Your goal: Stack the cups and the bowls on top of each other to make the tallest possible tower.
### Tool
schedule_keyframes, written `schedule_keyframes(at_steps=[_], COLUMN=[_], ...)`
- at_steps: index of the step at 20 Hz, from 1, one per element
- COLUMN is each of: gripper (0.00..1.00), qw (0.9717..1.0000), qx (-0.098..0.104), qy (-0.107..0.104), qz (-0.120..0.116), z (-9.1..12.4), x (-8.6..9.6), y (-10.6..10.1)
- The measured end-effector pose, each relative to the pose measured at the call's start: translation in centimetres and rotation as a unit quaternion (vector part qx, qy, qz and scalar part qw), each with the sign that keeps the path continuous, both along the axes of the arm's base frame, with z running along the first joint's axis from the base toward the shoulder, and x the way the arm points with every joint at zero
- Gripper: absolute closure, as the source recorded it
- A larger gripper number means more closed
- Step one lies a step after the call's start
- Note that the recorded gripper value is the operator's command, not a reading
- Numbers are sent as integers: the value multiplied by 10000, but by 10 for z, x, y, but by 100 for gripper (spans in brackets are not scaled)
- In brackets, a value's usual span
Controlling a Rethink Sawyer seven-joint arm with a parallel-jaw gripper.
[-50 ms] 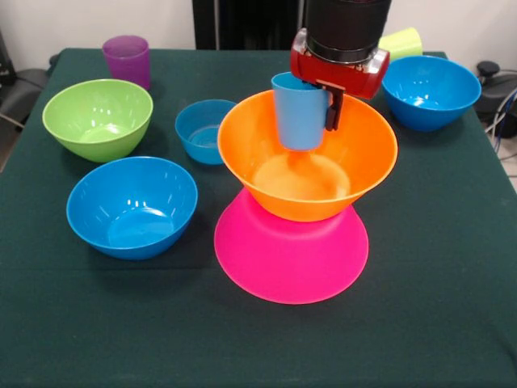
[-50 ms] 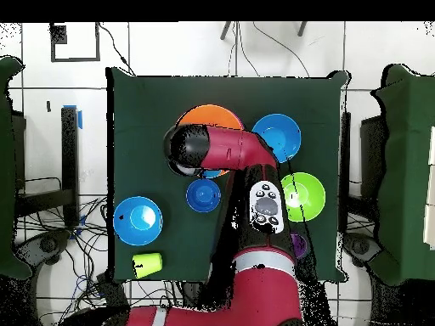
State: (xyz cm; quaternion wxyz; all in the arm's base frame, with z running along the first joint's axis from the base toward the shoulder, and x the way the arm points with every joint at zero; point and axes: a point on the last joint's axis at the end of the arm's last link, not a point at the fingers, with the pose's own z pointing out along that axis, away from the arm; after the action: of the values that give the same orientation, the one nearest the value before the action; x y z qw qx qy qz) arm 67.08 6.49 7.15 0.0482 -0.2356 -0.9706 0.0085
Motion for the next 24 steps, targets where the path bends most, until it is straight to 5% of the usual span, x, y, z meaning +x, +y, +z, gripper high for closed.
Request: schedule_keyframes(at_steps=[9,24], gripper=[100,100], qw=[9987,9978], qx=[161,146], qy=[466,637], qz=[-86,-52], z=[-2,-29], x=[-11,-18], y=[9,7])
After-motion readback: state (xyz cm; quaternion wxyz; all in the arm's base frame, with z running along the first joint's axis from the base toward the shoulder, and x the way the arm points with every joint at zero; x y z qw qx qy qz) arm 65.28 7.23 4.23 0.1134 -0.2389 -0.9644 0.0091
